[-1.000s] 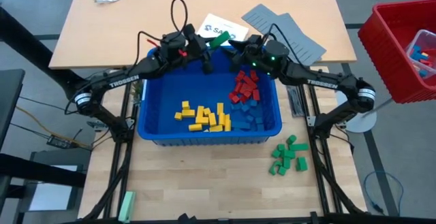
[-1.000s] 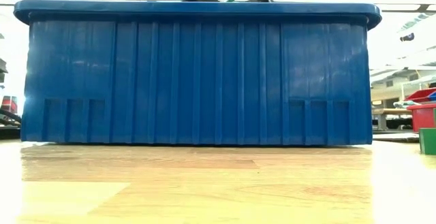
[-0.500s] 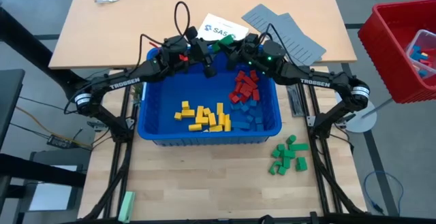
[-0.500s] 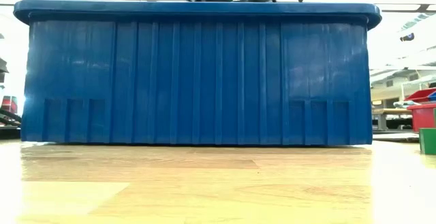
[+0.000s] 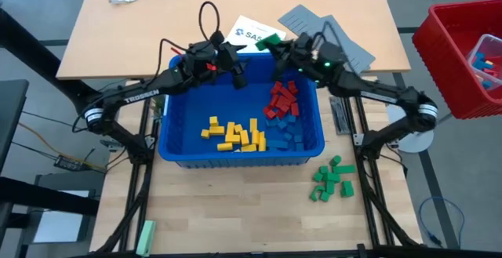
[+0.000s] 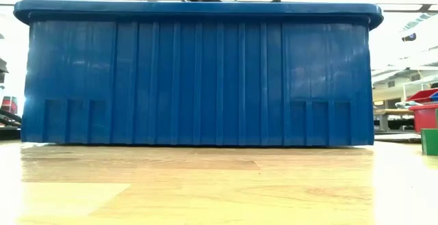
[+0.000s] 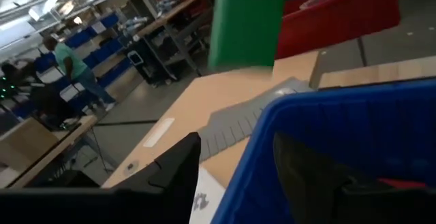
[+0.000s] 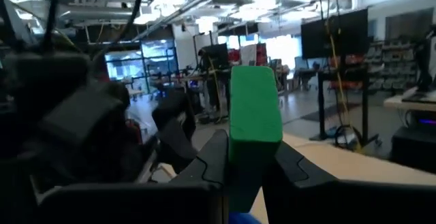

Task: Sort blocks
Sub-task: Remove the green block from the blue bin

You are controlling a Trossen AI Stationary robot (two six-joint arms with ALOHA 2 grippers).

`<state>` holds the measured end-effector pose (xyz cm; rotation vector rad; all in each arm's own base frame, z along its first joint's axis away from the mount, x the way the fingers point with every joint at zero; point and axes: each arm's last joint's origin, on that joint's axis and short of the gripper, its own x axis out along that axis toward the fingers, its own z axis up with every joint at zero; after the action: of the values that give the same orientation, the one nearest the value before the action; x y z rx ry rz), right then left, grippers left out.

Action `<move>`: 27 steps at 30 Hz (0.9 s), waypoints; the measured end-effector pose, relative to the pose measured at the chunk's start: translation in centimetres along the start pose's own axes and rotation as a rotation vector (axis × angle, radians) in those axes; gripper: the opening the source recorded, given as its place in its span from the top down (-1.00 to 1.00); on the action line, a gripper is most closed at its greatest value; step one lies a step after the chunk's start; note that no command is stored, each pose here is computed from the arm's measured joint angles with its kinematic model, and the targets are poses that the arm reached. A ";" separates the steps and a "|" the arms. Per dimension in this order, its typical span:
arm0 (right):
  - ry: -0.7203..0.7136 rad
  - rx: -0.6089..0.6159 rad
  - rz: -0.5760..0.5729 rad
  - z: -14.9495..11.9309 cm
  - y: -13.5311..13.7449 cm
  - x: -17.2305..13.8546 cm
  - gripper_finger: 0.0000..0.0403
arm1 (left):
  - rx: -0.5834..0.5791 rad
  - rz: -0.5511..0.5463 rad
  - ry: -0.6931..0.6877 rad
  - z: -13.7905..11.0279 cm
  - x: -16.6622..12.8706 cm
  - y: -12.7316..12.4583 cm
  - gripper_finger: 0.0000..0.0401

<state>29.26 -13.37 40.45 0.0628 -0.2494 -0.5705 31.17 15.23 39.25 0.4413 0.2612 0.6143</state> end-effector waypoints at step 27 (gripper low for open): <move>0.816 0.354 0.471 4.8 2.1 -19.1 0.79 | -0.002 -0.053 0.119 -0.3 -2.3 0.6 0.01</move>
<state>13.66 -1.24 41.19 0.5526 0.4288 0.0033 28.97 14.37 39.52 0.3955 0.3842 0.5899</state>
